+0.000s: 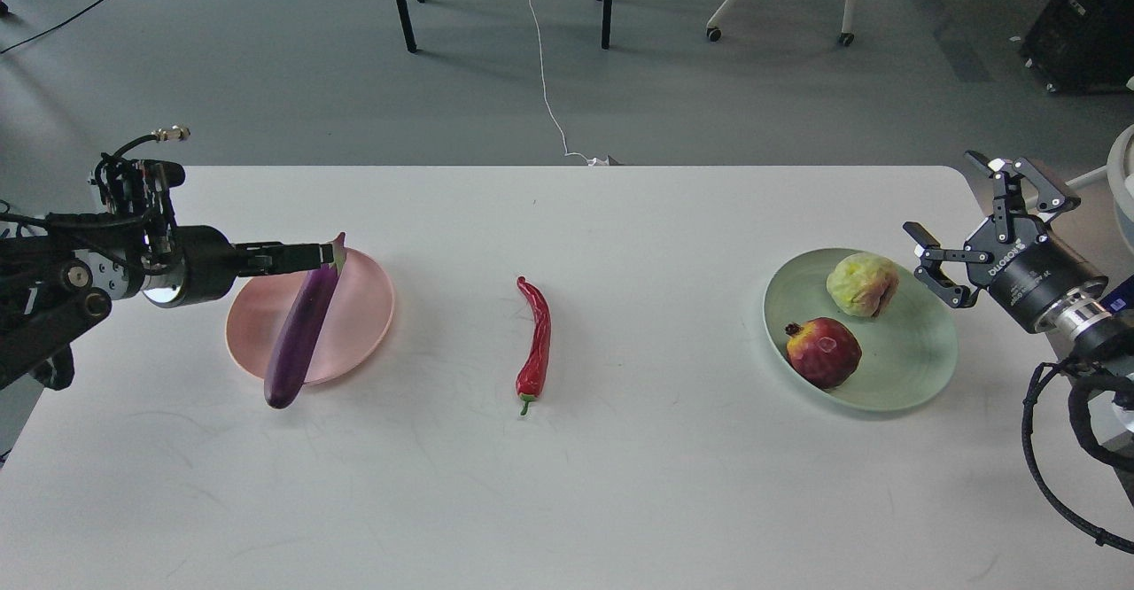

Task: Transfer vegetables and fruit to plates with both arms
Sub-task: 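Release the eggplant and move the left gripper to the red chili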

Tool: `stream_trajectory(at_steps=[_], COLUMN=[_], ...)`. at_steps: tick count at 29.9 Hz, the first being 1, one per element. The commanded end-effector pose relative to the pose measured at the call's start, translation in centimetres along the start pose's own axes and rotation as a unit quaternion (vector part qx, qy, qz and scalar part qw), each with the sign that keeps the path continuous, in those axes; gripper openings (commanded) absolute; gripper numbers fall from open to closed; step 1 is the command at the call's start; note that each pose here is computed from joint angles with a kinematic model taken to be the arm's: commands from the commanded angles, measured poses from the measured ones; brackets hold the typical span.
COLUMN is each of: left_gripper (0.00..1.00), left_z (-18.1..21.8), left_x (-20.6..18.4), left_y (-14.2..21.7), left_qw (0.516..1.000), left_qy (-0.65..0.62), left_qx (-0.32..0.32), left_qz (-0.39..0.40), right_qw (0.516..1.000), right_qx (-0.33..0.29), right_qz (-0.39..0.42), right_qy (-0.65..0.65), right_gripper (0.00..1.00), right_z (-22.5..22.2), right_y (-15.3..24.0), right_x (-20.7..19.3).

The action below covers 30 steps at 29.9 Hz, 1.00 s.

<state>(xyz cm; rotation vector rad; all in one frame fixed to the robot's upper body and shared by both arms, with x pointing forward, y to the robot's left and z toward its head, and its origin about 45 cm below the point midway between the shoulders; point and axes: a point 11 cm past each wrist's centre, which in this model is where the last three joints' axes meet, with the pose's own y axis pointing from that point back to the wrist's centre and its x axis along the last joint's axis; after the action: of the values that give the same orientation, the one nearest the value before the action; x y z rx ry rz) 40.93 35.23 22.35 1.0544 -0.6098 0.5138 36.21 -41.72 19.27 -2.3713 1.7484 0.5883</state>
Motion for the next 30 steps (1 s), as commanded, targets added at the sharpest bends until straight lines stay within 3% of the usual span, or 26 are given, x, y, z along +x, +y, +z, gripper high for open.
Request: stream_trajectory(at_steps=[1,10,18,23,30], left_gripper=[0.98,0.98,0.98,0.98,0.98], left_z=[4.8,14.3,15.9,17.0,18.7], left_x=[1.9,-2.6,-6.3,-9.2,-10.2], left_y=[-0.3,-6.3,-10.9,-11.9,-12.6], left_qw=[0.998,0.993,0.993,0.987,0.984], left_qy=[-0.035,-0.059,-0.057,-0.096,-0.114], left_qx=[-0.048,-0.097,-0.074,-0.067,-0.076], left_qz=[0.011,-0.039,-0.078,-0.112,-0.117], right_qw=[1.0,1.0,1.0,1.0,1.0], right_qx=[-0.001,-0.005,-0.001,-0.001,-0.002], right_qz=[0.001,0.006,0.013,0.014,0.019], right_qy=[0.0,-0.001,0.007,0.01,0.011], right_gripper=[0.98,0.98,0.98,0.98,0.98], right_z=[0.1,0.4,-0.4,-0.6,-0.7], right_y=[0.0,0.5,0.9,1.1,1.4], right_x=[0.0,0.4,1.0,1.1,1.5])
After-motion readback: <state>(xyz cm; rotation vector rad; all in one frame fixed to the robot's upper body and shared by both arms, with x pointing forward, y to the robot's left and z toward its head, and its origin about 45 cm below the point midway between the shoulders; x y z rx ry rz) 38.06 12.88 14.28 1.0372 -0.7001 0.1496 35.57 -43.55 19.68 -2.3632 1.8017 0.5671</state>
